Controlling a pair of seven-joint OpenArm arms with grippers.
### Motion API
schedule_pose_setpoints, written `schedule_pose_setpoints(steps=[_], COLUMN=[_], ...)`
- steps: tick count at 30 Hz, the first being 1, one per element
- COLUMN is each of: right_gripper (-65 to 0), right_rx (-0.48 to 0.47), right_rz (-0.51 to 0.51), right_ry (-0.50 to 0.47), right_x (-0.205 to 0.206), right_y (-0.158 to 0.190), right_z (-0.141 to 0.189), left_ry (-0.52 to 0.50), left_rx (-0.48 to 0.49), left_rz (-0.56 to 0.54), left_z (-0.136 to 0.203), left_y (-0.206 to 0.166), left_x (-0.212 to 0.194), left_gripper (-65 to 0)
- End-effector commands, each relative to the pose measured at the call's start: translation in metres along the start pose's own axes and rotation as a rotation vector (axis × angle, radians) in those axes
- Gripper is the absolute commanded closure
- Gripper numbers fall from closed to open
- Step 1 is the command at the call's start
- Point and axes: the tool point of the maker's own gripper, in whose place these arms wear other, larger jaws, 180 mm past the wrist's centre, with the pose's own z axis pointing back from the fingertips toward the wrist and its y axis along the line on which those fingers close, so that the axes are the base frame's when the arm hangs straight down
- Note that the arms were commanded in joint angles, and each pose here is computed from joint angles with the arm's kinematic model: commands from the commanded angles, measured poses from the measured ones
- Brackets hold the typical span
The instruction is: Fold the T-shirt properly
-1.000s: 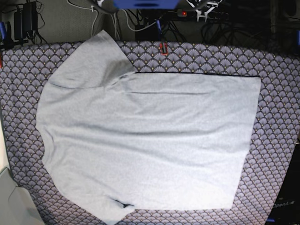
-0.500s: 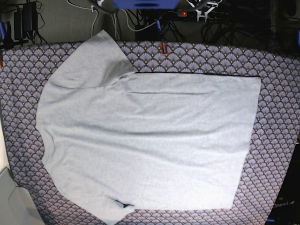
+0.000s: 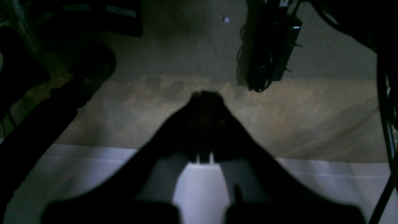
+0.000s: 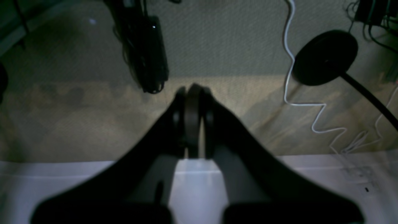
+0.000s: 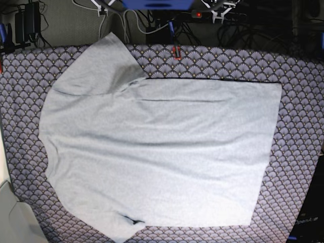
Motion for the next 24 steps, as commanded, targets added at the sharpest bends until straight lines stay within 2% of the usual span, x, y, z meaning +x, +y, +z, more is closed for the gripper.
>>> schedule_pose_setpoints(steps=[1, 9, 17, 24], right_gripper=[0.0, 0.0, 0.0, 0.0], right_rx=[0.002, 0.002, 0.002, -0.001], right_rz=[-0.002, -0.002, -0.002, 0.002], right_ry=[0.018, 0.061, 0.059, -0.028], right_x=[-0.010, -0.013, -0.013, -0.003], right_y=[-0.001, -0.001, -0.001, -0.003], right_z=[0.000, 0.001, 0.001, 0.007], left_ry=[0.006, 0.005, 0.003, -0.040], left_rx=[0.009, 0.010, 0.014, 0.013], left_rz=[-0.005, -0.005, -0.005, -0.010], left_z=[0.000, 0.000, 0.000, 0.003], left_y=[0.003, 0.004, 0.006, 0.007], left_x=[-0.003, -0.002, -0.002, 0.001], left_gripper=[-0.3, -0.3, -0.3, -0.3])
